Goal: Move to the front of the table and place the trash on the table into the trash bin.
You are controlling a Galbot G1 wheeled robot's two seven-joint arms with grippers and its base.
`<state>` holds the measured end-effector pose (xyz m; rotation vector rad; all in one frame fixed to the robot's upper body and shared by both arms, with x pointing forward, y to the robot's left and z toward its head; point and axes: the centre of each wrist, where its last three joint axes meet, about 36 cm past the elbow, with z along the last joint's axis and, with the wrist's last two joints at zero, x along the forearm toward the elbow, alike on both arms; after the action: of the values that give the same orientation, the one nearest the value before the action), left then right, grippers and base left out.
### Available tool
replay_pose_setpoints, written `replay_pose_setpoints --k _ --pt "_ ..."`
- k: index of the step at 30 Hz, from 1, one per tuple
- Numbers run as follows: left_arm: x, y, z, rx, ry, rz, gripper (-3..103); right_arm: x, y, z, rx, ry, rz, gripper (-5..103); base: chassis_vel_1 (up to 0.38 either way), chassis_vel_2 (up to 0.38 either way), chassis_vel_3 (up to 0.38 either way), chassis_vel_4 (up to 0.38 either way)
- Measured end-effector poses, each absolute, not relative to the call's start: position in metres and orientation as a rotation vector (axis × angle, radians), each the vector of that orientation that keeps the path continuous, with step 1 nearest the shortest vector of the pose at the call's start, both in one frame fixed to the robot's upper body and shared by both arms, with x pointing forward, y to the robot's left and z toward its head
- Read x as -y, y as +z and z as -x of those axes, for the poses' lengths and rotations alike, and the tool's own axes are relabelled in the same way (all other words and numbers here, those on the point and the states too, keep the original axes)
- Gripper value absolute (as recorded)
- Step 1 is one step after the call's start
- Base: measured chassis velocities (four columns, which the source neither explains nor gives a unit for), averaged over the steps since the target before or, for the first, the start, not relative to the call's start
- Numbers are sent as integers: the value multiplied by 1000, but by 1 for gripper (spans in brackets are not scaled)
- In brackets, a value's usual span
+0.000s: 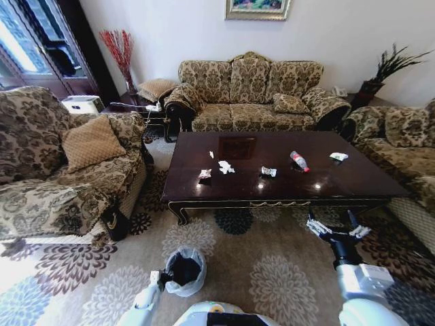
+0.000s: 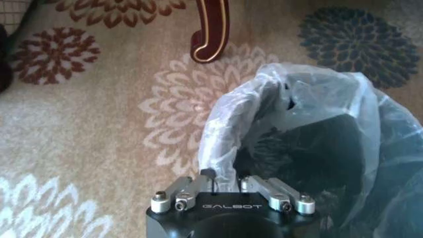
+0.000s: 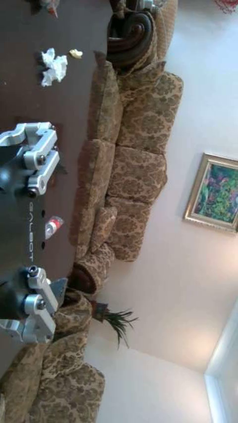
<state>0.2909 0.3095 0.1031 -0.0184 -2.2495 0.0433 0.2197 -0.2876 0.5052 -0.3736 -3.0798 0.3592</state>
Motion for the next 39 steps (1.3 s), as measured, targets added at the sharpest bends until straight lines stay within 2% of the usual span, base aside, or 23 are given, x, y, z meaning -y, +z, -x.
replay_pose_setpoints --k 1,2,5,15,22,39 --pt "-309 103 -292 2252 45 19 17 289 506 -220 3080 363 378 100 0 0 0 0" --pt "-309 103 -292 2252 45 19 17 289 506 -220 3080 363 378 100 0 0 0 0" --pt "-308 103 -296 2260 48 32 4 292 506 -220 3080 369 391 100 0 0 0 0" --pt "-309 109 -303 2320 49 5 4 291 503 -220 3080 360 388 100 0 0 0 0" --pt "-319 186 -315 2559 43 12 4 295 507 -230 3095 355 365 100 0 0 0 0" --pt "-319 189 -314 2563 41 11 4 296 507 -231 3093 354 366 100 0 0 0 0"
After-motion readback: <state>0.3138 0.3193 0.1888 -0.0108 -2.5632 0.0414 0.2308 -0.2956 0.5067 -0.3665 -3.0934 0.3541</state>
